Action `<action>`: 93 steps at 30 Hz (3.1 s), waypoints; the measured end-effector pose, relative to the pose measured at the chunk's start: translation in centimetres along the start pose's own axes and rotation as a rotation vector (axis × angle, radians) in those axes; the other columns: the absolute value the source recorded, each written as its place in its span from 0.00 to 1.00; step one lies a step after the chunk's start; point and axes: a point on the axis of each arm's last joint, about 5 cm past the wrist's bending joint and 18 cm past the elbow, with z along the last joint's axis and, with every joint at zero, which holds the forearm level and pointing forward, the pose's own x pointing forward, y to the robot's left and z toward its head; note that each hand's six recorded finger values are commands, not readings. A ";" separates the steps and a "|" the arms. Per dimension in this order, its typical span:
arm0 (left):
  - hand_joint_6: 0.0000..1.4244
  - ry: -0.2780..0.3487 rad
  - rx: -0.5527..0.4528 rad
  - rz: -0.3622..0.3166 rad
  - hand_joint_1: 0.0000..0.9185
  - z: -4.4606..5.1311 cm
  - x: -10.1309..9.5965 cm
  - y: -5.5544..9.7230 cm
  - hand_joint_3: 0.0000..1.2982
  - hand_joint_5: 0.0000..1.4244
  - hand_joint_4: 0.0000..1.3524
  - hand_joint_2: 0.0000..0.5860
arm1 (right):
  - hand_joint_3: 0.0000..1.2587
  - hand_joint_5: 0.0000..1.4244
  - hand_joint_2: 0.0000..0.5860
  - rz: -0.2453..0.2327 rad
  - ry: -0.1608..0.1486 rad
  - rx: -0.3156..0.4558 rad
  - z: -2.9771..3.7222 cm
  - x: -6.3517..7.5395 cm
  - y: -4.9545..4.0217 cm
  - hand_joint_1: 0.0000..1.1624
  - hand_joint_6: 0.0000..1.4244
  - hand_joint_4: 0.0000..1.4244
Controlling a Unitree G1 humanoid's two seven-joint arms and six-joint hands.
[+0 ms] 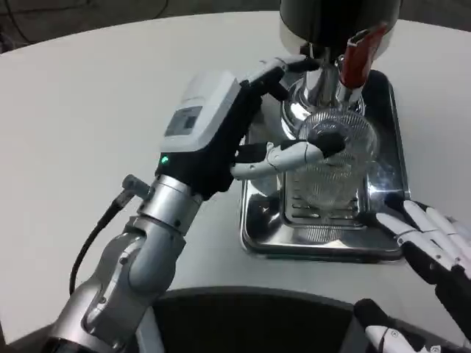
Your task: Grasp the cup under the faucet to collect the drink, then remove the cup.
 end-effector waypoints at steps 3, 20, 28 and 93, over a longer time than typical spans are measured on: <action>0.55 -0.008 -0.017 0.040 0.12 0.42 -0.6 1.2 0.29 0.34 0.24 0.14 | 0.11 0.00 0.72 0.004 0.001 -0.003 0.12 0.1 0.19 0.26 0.00 0.00; 0.33 -0.167 -0.336 0.013 0.00 2.92 2.1 7.8 0.26 0.31 0.27 0.20 | 0.11 0.00 0.72 0.028 -0.002 -0.011 -0.04 1.1 1.26 0.26 0.00 0.00; 0.24 -0.191 -0.516 -0.185 0.00 4.03 5.2 10.0 0.19 0.22 0.16 0.21 | 0.11 0.00 0.72 0.034 -0.003 -0.002 0.04 1.4 1.79 0.26 0.00 0.00; 0.07 -0.203 -0.347 -0.618 0.00 3.69 9.0 6.0 0.09 0.06 0.01 0.16 | 0.11 0.00 0.71 -0.002 -0.005 0.082 0.58 2.6 2.27 0.26 0.00 0.01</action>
